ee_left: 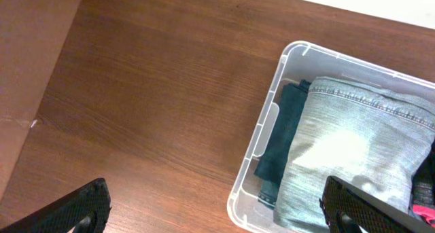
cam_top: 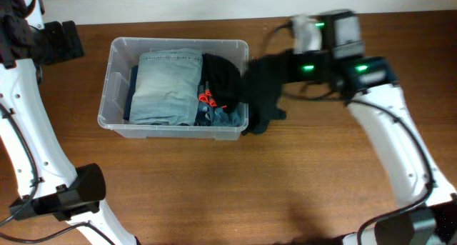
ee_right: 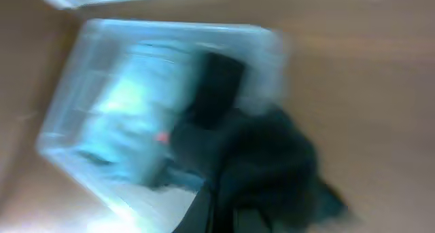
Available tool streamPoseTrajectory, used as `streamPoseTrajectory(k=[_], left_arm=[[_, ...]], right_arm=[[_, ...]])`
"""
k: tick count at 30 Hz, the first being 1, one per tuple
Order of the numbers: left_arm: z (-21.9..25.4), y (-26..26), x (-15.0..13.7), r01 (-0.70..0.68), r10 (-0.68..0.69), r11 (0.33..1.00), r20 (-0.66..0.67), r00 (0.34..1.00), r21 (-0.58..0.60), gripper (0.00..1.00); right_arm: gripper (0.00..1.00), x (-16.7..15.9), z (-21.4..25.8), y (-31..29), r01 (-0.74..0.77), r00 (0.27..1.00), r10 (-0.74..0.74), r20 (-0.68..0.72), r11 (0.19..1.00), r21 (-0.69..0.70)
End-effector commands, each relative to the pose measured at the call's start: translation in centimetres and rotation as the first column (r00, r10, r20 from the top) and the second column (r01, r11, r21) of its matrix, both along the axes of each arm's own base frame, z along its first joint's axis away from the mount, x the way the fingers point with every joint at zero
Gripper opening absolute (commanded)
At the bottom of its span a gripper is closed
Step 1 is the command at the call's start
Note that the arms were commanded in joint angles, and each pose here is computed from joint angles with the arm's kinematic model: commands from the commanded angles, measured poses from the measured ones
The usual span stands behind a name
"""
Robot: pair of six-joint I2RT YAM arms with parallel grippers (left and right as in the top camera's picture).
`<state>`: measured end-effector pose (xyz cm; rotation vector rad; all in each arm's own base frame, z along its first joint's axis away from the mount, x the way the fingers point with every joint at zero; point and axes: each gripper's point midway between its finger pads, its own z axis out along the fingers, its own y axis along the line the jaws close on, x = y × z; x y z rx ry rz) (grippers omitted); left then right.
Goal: Pack container
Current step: 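Lift the black garment and carry it over the box, then lower the black garment into the box with the right gripper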
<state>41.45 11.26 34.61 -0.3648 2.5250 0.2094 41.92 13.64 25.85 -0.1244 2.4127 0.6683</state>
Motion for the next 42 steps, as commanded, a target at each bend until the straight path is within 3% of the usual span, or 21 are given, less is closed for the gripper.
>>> streamPoseTrajectory(k=[1, 5, 8, 11, 15, 19, 23, 28, 35, 42], left_arm=[[1.4, 0.0, -0.5, -0.011, 0.011, 1.000, 0.039, 0.999, 0.006, 1.00], [1.4, 0.0, -0.5, -0.011, 0.011, 1.000, 0.039, 0.999, 0.006, 1.00], [1.4, 0.0, -0.5, -0.011, 0.011, 1.000, 0.039, 0.999, 0.006, 1.00], [1.4, 0.0, -0.5, -0.011, 0.011, 1.000, 0.039, 0.999, 0.006, 1.00], [1.4, 0.0, -0.5, -0.011, 0.011, 1.000, 0.039, 0.999, 0.006, 1.00], [1.4, 0.0, -0.5, -0.011, 0.011, 1.000, 0.039, 0.999, 0.006, 1.00], [1.4, 0.0, -0.5, -0.011, 0.011, 1.000, 0.039, 0.999, 0.006, 1.00], [1.4, 0.0, -0.5, -0.011, 0.011, 1.000, 0.039, 0.999, 0.006, 1.00], [1.4, 0.0, -0.5, -0.011, 0.011, 1.000, 0.039, 0.999, 0.006, 1.00], [1.4, 0.0, -0.5, -0.011, 0.011, 1.000, 0.039, 0.999, 0.006, 1.00]], right_arm=[[0.04, 0.8, 1.5, -7.2, 0.177, 0.984, -0.174, 0.048, 0.981, -0.084], [0.04, 0.4, 6.8, -5.5, -0.019, 0.984, -0.005, 0.177, 0.991, 0.130], [0.04, 0.6, 12.7, -2.0, -0.233, 0.916, 0.126, 0.381, 0.940, 0.250], [0.04, 0.2, 19.2, 1.6, -0.405, 0.798, 0.166, 0.580, 0.859, 0.312], [0.04, -2.2, 24.9, 6.3, -0.577, 0.609, 0.194, 0.769, 0.774, 0.262], [0.04, -4.7, 26.5, 10.9, -0.654, 0.539, 0.212, 0.815, 0.716, 0.246], [0.05, -6.9, 26.2, 15.2, -0.724, 0.503, 0.258, 0.825, 0.648, 0.238], [0.05, -8.6, 25.0, 19.7, -0.797, 0.405, 0.304, 0.862, 0.579, 0.171], [0.04, -4.1, 20.8, 21.7, -0.739, 0.474, 0.286, 0.833, 0.643, 0.199], [0.04, 1.7, 17.9, 21.4, -0.556, 0.592, 0.148, 0.793, 0.787, 0.268]])
